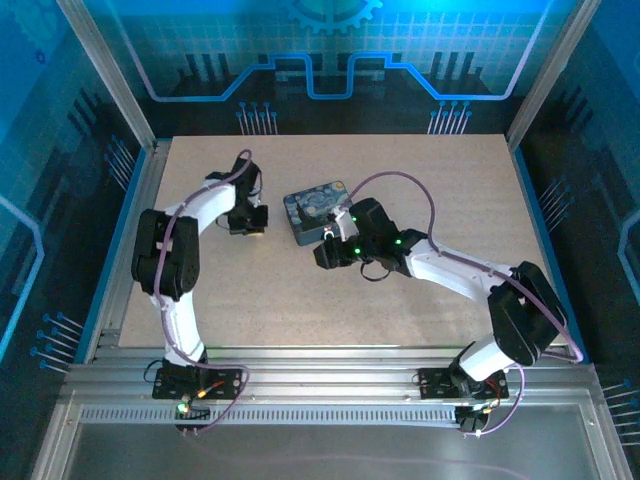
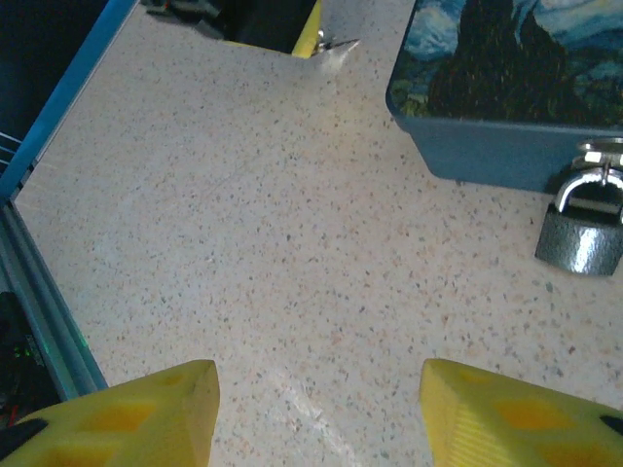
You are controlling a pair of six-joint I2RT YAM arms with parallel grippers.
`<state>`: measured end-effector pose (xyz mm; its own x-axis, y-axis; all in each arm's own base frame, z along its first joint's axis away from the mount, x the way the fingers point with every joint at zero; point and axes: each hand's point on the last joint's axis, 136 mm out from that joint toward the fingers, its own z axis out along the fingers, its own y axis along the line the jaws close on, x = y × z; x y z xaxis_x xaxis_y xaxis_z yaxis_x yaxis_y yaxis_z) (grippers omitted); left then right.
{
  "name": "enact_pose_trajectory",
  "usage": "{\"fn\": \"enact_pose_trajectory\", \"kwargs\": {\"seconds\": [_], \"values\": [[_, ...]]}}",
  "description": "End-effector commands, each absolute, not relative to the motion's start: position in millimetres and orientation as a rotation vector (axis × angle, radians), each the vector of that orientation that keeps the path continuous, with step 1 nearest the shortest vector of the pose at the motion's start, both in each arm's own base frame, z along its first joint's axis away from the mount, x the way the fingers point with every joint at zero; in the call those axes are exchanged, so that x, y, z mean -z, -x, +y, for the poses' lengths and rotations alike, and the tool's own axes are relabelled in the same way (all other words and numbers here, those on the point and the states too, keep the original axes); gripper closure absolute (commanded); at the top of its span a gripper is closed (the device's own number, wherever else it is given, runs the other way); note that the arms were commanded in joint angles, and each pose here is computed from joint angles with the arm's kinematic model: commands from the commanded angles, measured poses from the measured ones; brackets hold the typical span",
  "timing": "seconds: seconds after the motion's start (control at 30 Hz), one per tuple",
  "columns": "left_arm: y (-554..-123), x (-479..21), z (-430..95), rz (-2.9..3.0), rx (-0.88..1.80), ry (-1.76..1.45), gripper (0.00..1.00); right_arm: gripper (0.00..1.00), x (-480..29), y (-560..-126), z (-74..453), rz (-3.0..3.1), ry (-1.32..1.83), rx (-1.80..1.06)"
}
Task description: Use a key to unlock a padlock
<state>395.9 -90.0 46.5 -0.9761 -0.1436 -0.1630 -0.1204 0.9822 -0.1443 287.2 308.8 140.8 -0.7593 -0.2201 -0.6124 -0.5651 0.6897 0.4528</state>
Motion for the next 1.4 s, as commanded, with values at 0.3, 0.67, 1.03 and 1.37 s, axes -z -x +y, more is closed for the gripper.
{"fn": "enact_pose_trajectory", "kwargs": {"seconds": [0.3,0.67,1.03,1.37], "values": [[-285.0,-67.9,-172.5,2.935,0.13,-0.054,1.0,0.44,-114.3,-263.4,248.1,2.504,0.383,-0.748],[-274.6,-78.1,-292.0,2.861,0.299,-0.264,1.0,0.45,-86.2,-276.9,154.7,2.6,0.011,-0.612],[-290.9,-51.8,-387.9,2.846,0.309,-0.353,0.78,0.45,-69.2,-283.2,80.6,2.669,-0.29,-0.414],[-276.0,-75.2,-374.9,2.815,0.409,-0.399,0.34,0.46,-74.7,-278.5,80.0,2.682,-0.253,-0.495]]}}
